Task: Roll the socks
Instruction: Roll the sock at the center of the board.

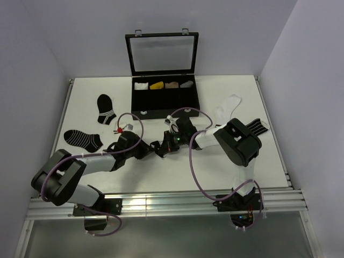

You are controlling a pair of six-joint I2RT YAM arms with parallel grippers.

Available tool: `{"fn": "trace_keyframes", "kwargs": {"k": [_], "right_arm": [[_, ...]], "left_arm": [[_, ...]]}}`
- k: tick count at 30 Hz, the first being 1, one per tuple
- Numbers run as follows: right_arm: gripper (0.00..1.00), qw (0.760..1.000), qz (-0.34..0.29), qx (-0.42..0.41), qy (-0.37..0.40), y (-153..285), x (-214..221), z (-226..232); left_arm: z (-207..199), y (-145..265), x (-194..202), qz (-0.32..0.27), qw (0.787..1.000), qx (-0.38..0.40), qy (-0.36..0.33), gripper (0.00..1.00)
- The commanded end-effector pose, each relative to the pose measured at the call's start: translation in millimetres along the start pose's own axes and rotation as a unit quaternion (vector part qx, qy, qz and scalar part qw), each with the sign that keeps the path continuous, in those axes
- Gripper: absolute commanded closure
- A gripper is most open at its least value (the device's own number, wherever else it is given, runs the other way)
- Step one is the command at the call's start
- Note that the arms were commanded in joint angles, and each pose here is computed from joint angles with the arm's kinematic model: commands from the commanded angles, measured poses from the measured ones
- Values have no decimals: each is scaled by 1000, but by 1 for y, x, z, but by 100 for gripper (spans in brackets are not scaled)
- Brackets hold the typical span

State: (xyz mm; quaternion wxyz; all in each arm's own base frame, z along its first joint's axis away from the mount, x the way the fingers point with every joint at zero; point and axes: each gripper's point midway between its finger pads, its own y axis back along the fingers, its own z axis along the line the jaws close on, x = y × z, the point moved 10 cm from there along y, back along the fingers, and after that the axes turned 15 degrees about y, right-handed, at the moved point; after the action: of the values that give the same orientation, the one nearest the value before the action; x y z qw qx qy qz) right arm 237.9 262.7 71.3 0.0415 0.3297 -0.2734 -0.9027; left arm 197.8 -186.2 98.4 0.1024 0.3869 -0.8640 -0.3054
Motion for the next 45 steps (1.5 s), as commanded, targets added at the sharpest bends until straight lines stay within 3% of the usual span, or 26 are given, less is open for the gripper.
{"fn": "trace_keyframes", "kwargs": {"k": [1,25,39,45], "right_arm": [[100,1000,-4,17,0,-1,-4,-7],[100,1000,7,21,-16,-5,-3,-13],[100,999,7,28,-14,-3,-2,-12],[94,999,3,49,-1,3,-2,-11]], "left_arm": [[-24,0,-1,6,998,54,-20,92],[-26,-6,-2,-1,997,76,-18,85],[-6,-25,-5,-19,999,31,4,87],[6,-32,-4,-21,1000,7,10,88]]}}
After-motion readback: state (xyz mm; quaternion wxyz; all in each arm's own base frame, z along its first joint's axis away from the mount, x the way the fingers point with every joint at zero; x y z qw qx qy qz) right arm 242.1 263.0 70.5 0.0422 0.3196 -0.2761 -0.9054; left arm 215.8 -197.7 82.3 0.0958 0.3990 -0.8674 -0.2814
